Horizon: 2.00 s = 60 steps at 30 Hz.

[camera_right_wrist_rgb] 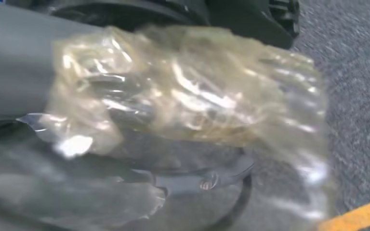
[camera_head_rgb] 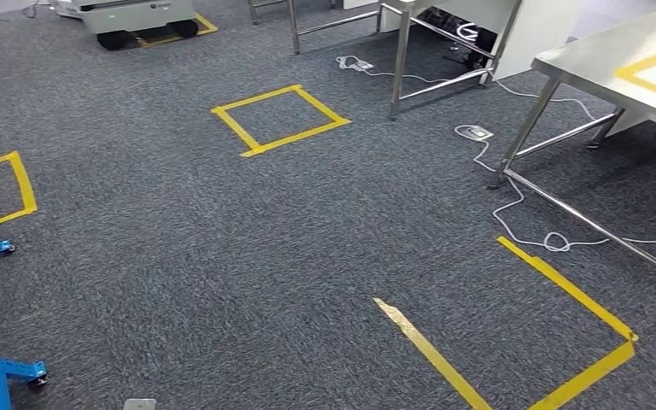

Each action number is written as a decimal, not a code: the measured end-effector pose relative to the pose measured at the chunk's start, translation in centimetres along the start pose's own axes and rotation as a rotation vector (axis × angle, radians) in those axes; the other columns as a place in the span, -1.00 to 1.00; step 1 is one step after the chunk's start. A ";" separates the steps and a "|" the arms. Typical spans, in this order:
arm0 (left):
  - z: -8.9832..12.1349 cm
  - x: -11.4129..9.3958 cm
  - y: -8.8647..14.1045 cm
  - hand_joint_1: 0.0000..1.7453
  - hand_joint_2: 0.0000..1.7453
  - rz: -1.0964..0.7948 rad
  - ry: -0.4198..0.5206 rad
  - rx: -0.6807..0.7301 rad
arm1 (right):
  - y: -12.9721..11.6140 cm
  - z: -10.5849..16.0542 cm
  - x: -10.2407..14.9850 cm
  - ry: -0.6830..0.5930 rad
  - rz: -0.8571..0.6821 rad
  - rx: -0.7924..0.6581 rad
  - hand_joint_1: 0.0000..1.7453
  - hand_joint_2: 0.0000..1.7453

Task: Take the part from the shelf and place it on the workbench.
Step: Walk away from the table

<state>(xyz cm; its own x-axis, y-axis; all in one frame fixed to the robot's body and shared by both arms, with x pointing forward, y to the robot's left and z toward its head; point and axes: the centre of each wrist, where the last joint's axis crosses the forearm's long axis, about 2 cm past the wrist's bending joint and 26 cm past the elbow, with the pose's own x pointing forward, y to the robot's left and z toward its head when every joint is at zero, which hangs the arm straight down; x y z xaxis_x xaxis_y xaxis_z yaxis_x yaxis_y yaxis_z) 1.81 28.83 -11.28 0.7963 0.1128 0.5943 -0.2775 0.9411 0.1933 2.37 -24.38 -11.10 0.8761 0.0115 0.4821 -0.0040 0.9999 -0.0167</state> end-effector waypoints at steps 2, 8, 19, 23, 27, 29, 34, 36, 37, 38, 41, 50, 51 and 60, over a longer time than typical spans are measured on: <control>0.1 -0.1 0.0 -1.00 -1.00 0.000 0.002 0.001 | 0.0 0.0 0.0 0.000 0.000 0.001 -1.00 -1.00; -0.1 0.2 0.0 -1.00 -1.00 0.000 -0.005 0.001 | 0.1 0.0 0.1 -0.001 -0.002 0.002 -1.00 -1.00; -0.1 0.1 0.1 -1.00 -1.00 0.004 -0.002 0.006 | 0.1 0.0 -0.1 0.000 -0.002 0.001 -1.00 -1.00; -0.1 0.1 0.0 -1.00 -1.00 0.005 -0.004 0.006 | -0.1 0.0 0.0 -0.002 -0.001 -0.001 -1.00 -1.00; 0.0 0.0 0.1 -1.00 -1.00 0.004 -0.001 0.008 | -0.1 0.0 0.0 -0.002 -0.002 -0.001 -1.00 -1.00; -0.1 0.1 0.1 -1.00 -1.00 0.004 -0.003 0.007 | -0.1 0.0 0.0 -0.002 -0.002 -0.001 -1.00 -1.00; 0.0 -0.1 0.1 -1.00 -1.00 0.003 0.000 0.006 | -0.1 0.0 0.0 -0.001 -0.002 0.000 -1.00 -1.00; 0.0 0.0 0.1 -1.00 -1.00 0.003 -0.001 0.006 | 0.0 0.0 0.0 -0.002 -0.003 0.001 -1.00 -1.00; -0.1 0.1 0.1 -1.00 -1.00 0.003 -0.003 0.006 | 0.0 0.0 0.0 -0.002 -0.003 0.001 -1.00 -1.00; -0.1 0.2 0.1 -1.00 -1.00 0.004 -0.004 0.006 | 0.0 0.0 0.0 -0.002 -0.003 0.002 -1.00 -1.00; 0.0 0.0 0.1 -1.00 -1.00 0.003 -0.001 0.006 | 0.0 -0.1 0.2 -0.006 -0.004 0.002 -1.00 -1.00; 0.0 0.1 0.0 -1.00 -1.00 0.004 -0.002 0.003 | 0.0 0.0 0.0 -0.002 -0.004 0.002 -1.00 -1.00; 0.0 0.1 0.0 -1.00 -1.00 0.004 -0.003 0.000 | 0.0 0.0 0.0 -0.003 -0.004 0.002 -1.00 -1.00; 0.0 0.0 0.0 -1.00 -1.00 0.003 -0.003 -0.009 | 0.0 0.0 0.0 -0.004 -0.003 0.001 -1.00 -1.00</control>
<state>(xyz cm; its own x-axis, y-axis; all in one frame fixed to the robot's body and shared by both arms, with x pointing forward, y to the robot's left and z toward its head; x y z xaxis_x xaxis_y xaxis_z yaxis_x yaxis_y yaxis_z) 1.81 28.83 -11.26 0.7936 0.1146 0.5975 -0.2752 0.9435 0.1845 2.36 -24.36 -11.11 0.8740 0.0086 0.4859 -0.0018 0.9999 -0.0144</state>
